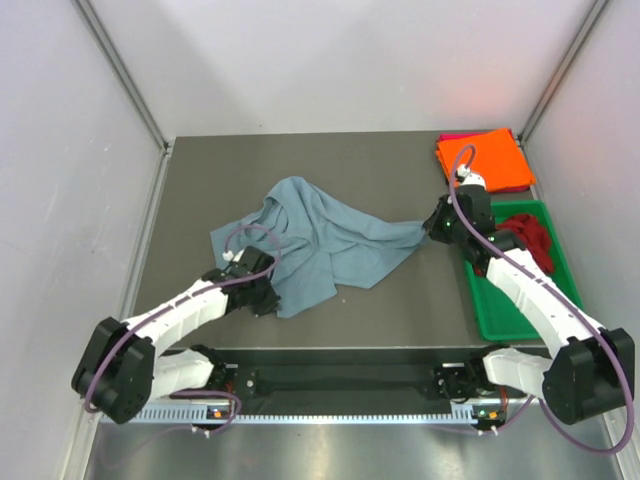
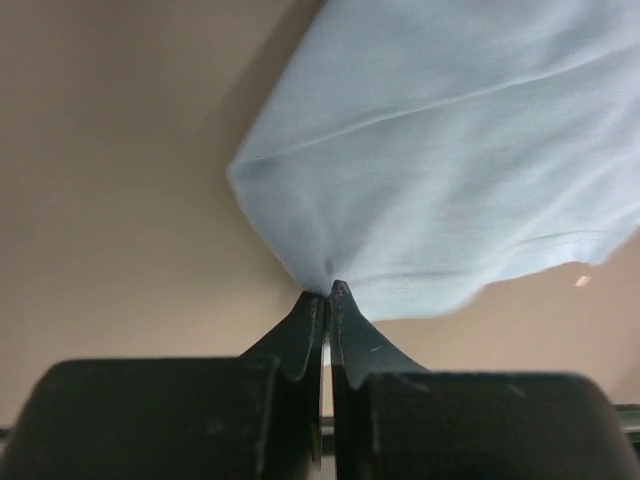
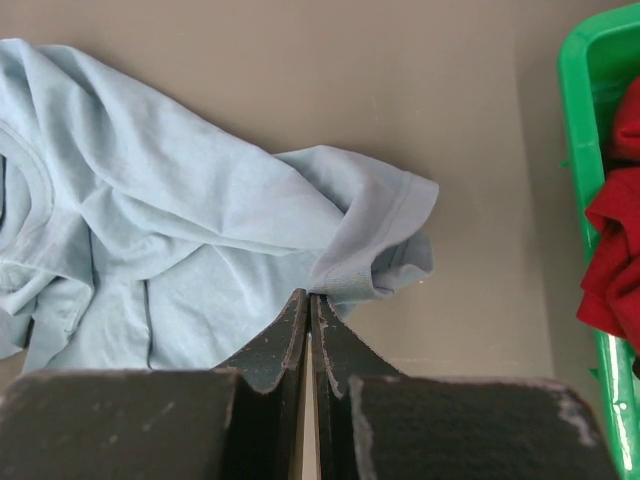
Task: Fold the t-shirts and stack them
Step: Flatten the tshirt out
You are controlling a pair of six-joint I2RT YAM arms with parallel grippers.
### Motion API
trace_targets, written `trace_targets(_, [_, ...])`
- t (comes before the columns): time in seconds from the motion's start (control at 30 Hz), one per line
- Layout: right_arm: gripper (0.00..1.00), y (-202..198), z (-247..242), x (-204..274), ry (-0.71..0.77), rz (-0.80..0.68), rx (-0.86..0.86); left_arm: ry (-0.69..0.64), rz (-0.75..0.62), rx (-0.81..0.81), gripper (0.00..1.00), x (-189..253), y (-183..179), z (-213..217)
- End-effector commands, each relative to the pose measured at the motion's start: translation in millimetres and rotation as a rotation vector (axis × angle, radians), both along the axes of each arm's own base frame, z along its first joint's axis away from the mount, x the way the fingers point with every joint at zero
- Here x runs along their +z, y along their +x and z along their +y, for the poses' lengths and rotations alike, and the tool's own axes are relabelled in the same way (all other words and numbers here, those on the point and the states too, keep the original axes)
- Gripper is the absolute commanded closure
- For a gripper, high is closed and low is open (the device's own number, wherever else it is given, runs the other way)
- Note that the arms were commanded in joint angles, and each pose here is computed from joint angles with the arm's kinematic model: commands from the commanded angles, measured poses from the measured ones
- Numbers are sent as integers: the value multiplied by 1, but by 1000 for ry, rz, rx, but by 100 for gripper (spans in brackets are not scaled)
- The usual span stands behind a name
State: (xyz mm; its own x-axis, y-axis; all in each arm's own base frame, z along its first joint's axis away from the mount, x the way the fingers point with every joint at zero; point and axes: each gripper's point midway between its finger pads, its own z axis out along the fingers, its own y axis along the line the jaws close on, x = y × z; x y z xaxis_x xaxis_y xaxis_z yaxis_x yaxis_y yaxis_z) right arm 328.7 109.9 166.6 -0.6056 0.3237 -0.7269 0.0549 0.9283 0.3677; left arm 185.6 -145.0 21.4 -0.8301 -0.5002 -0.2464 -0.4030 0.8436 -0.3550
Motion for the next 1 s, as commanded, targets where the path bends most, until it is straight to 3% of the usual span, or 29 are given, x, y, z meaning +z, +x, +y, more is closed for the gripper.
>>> trace_targets(0.0, [100,8,-5,25,-8,-62,-23,41,-102,-34,100,45,32,-5])
trace_targets(0.07, [100,21,-8,51,-13,-108,-50,98,-285,-16,100,109,77,-3])
trace_targets(0.1, [100,24,-9,61,-18,-119,-58,85,-406,8,100,164,106,-8])
trace_targets(0.17, [100,45,-13,106,-23,-198,-95,164,-502,38,100,215,132,12])
trace_targets(0.2, [100,50,-16,119,-30,-203,-106,136,-613,68,100,275,156,11])
trace_targets(0.3, [100,66,-21,186,-17,-285,-131,169,-692,106,100,341,188,34])
trace_targets(0.33, [100,68,-22,203,-20,-309,-130,142,-829,146,100,408,190,44])
trace_targets(0.4, [100,66,-24,247,-9,-373,-132,171,-879,182,100,442,191,53])
trace_targets(0.43, [100,63,-23,259,-8,-390,-121,153,-978,209,100,485,181,62])
trace_targets(0.47, [100,55,-24,281,4,-434,-116,157,-995,217,100,495,175,65])
trace_targets(0.6, [100,28,-31,298,-2,-469,-101,138,-1109,259,100,534,141,83])
trace_targets(0.8, [100,-6,-33,278,1,-444,-66,173,-1020,210,100,485,126,85])
trace_targets(0.97, [100,-34,-29,256,23,-416,-11,134,-1019,163,100,481,107,81])
